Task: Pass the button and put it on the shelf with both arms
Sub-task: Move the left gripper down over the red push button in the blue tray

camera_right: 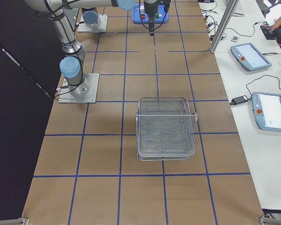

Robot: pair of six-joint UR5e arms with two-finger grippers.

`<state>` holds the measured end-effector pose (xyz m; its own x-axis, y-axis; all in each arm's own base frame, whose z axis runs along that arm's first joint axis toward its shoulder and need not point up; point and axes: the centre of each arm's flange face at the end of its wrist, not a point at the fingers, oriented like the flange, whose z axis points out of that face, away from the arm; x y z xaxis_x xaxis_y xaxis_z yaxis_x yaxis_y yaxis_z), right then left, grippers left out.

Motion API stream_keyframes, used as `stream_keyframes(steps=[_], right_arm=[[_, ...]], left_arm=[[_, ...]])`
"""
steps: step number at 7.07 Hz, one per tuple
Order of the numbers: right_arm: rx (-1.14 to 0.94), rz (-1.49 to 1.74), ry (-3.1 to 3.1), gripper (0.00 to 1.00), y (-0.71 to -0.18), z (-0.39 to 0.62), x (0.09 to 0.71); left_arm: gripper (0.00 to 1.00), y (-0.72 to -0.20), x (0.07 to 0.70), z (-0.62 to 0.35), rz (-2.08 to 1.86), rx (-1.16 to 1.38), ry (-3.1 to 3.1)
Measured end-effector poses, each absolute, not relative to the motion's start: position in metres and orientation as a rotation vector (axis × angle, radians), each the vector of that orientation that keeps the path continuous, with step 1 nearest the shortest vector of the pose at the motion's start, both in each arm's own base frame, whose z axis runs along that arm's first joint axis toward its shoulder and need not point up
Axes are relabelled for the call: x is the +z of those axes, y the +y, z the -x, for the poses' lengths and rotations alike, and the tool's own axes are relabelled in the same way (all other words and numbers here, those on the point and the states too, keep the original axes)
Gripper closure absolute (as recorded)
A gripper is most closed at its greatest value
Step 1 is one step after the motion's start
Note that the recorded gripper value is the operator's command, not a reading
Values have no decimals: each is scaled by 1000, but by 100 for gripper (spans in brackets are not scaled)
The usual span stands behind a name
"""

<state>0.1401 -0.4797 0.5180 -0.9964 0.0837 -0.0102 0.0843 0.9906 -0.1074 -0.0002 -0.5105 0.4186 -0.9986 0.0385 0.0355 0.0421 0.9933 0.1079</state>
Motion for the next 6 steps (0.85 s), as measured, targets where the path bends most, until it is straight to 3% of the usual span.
stream_keyframes(steps=[6], right_arm=[[-166,-132,3129,0,-480,-140,517]], left_arm=[[0,-485,276,-102,564,-72,-2975]])
